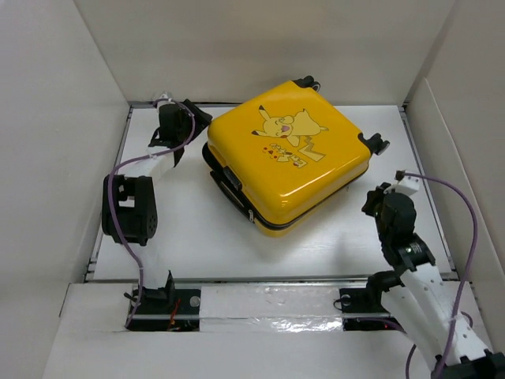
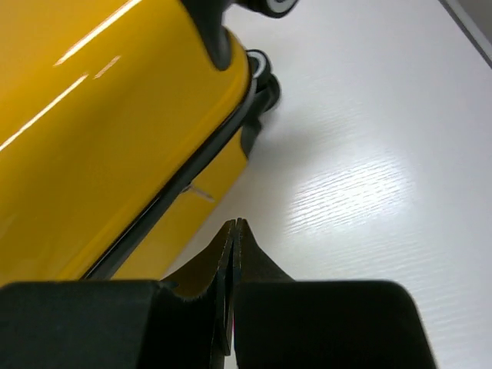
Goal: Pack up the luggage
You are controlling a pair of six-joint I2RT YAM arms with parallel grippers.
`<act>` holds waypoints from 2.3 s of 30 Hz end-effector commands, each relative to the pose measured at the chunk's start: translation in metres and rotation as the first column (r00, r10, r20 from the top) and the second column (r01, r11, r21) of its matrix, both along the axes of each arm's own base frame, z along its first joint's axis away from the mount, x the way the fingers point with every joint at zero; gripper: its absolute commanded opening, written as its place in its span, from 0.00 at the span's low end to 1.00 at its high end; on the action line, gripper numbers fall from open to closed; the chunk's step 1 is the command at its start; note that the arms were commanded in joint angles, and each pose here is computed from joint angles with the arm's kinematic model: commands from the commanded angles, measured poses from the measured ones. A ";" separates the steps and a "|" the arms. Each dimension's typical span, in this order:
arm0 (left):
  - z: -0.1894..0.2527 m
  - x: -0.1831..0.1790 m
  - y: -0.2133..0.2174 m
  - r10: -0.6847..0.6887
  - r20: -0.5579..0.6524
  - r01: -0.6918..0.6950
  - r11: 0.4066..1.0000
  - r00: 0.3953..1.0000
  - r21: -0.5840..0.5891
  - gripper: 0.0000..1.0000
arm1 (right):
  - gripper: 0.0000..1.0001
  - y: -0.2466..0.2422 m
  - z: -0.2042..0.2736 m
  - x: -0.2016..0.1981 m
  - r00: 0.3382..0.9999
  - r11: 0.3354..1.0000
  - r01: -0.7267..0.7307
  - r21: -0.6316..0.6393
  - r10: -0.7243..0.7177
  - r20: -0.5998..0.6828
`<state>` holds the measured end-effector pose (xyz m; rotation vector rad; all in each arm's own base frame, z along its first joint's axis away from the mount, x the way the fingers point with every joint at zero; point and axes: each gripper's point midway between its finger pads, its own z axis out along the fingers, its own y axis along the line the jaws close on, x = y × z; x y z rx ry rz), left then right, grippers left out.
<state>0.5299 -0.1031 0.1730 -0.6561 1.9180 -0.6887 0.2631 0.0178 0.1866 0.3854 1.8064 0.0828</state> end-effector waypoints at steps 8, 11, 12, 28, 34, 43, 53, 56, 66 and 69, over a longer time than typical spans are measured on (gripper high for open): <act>-0.007 -0.024 -0.047 -0.187 0.024 0.187 0.982 0.982 -0.003 0.66 | 0.00 0.042 0.016 0.120 0.934 0.930 -0.358 0.079 0.357 0.034; -0.014 -0.058 -0.058 -0.195 0.056 0.198 0.979 0.979 -0.057 0.65 | 0.00 0.074 0.024 0.138 0.894 0.893 -0.448 0.048 0.447 0.029; -0.024 -0.076 -0.056 -0.178 0.041 0.180 0.983 0.983 -0.045 0.65 | 0.00 0.090 0.027 0.150 0.871 0.871 -0.491 0.035 0.490 0.027; -0.030 -0.246 -0.120 -0.320 0.115 0.322 0.947 0.940 0.006 0.65 | 0.03 0.181 0.044 0.207 0.664 0.664 -0.747 0.021 0.747 0.006; -0.009 -0.257 -0.054 -0.104 0.141 0.089 0.990 0.985 0.112 0.63 | 0.18 0.121 0.046 0.169 0.794 0.794 -0.608 0.012 0.608 0.022; -0.040 -0.239 -0.004 0.076 0.061 -0.079 0.996 0.995 0.048 0.41 | 0.26 0.088 0.057 0.102 0.856 0.860 -0.509 -0.035 0.510 0.080; -0.056 -0.222 -0.054 -0.132 0.028 0.133 0.990 0.991 -0.042 0.53 | 0.26 0.110 0.054 0.059 0.796 0.805 -0.590 -0.063 0.593 0.121; -0.056 -0.217 -0.061 -0.137 0.040 0.139 0.989 0.990 -0.052 0.55 | 0.26 0.114 0.048 0.057 0.783 0.791 -0.609 -0.063 0.612 0.108; -0.081 -0.202 -0.069 -0.116 0.014 0.117 0.987 0.993 -0.107 0.55 | 0.26 0.128 0.042 0.049 0.750 0.757 -0.652 -0.047 0.653 0.109; -0.076 -0.203 -0.069 -0.111 0.046 0.116 0.985 0.993 -0.127 0.55 | 0.26 0.130 0.037 0.047 0.747 0.753 -0.656 -0.049 0.657 0.102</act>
